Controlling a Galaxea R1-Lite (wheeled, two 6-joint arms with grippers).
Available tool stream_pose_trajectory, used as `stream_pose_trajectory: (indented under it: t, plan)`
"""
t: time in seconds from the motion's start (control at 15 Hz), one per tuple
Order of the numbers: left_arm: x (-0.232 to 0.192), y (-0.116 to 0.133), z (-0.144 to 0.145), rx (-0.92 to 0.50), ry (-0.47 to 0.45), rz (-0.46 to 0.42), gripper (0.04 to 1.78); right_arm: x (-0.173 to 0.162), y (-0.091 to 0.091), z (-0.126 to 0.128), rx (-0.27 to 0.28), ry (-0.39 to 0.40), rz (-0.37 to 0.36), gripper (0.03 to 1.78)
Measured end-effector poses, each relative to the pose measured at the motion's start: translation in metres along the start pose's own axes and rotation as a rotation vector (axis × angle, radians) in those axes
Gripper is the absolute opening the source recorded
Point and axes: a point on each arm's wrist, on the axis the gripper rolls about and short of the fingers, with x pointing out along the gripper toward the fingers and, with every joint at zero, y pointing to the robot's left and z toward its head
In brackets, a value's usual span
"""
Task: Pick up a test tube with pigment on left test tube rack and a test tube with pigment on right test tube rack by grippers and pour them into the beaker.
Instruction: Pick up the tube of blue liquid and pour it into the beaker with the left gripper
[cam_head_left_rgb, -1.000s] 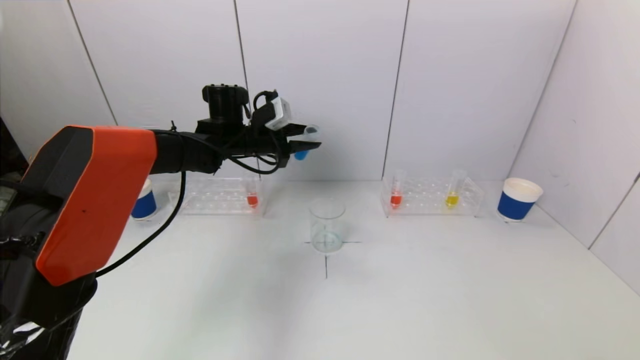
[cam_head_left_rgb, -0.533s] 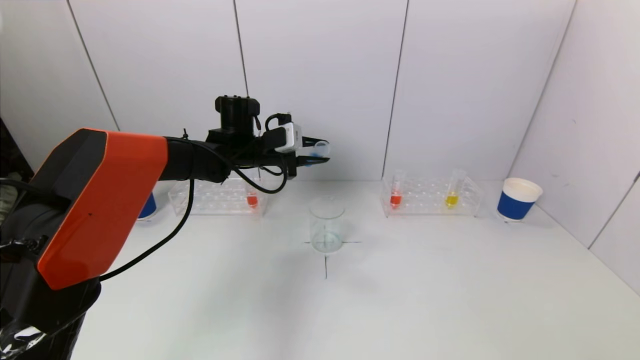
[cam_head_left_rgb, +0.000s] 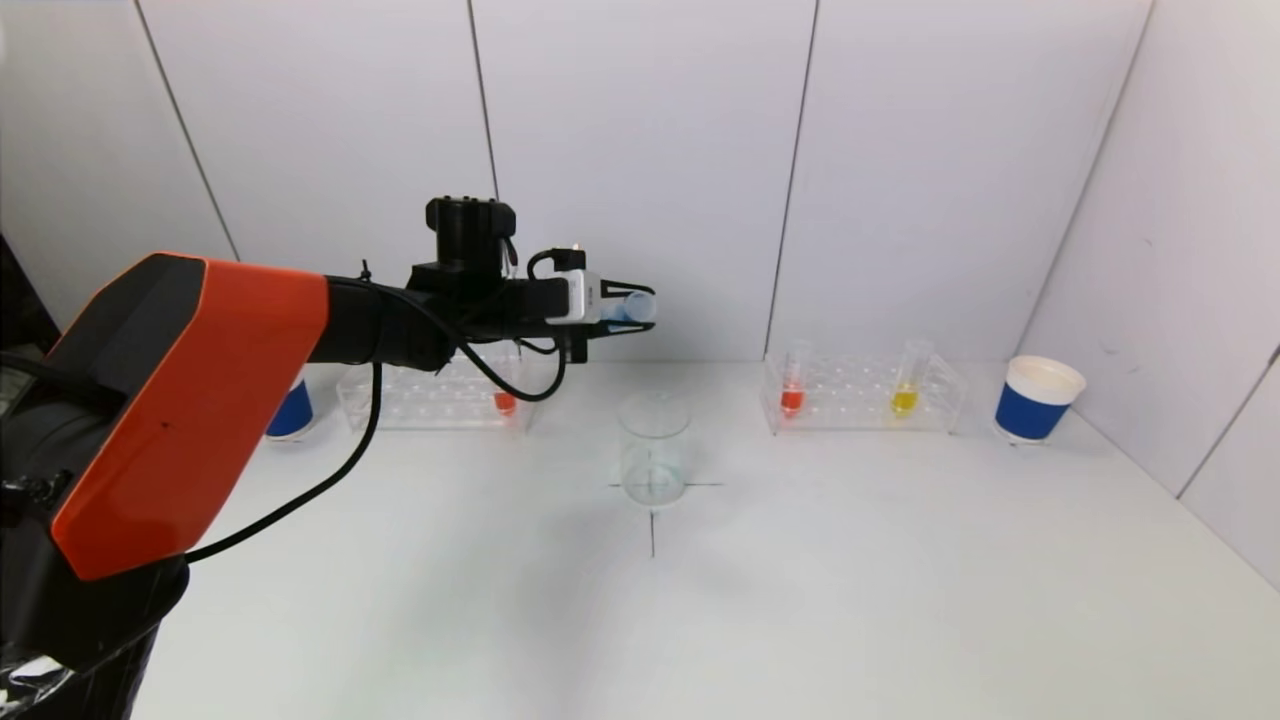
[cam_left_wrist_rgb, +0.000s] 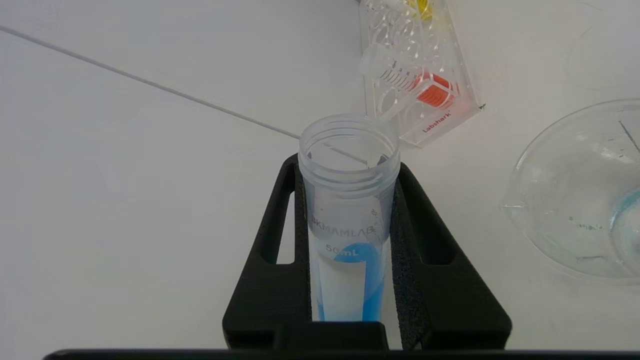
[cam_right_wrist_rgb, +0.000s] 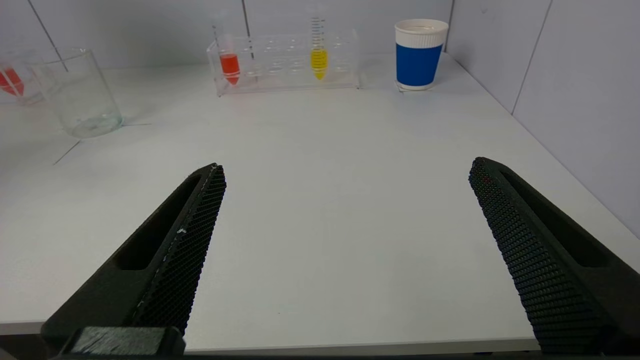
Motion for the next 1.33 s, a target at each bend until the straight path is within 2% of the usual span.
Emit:
stream_pose_trajectory:
  t: [0.6, 1.33]
  plan:
    - [-0.002, -0.007, -0.002, 0.215, -0.007, 0.043, 0.47, 0.0, 0.0, 0.0, 0.0, 0.0, 0.0, 1.77]
    - [-0.003, -0.018, -0.008, 0.386, 0.01, 0.036, 0.47, 0.0, 0.0, 0.0, 0.0, 0.0, 0.0, 1.77]
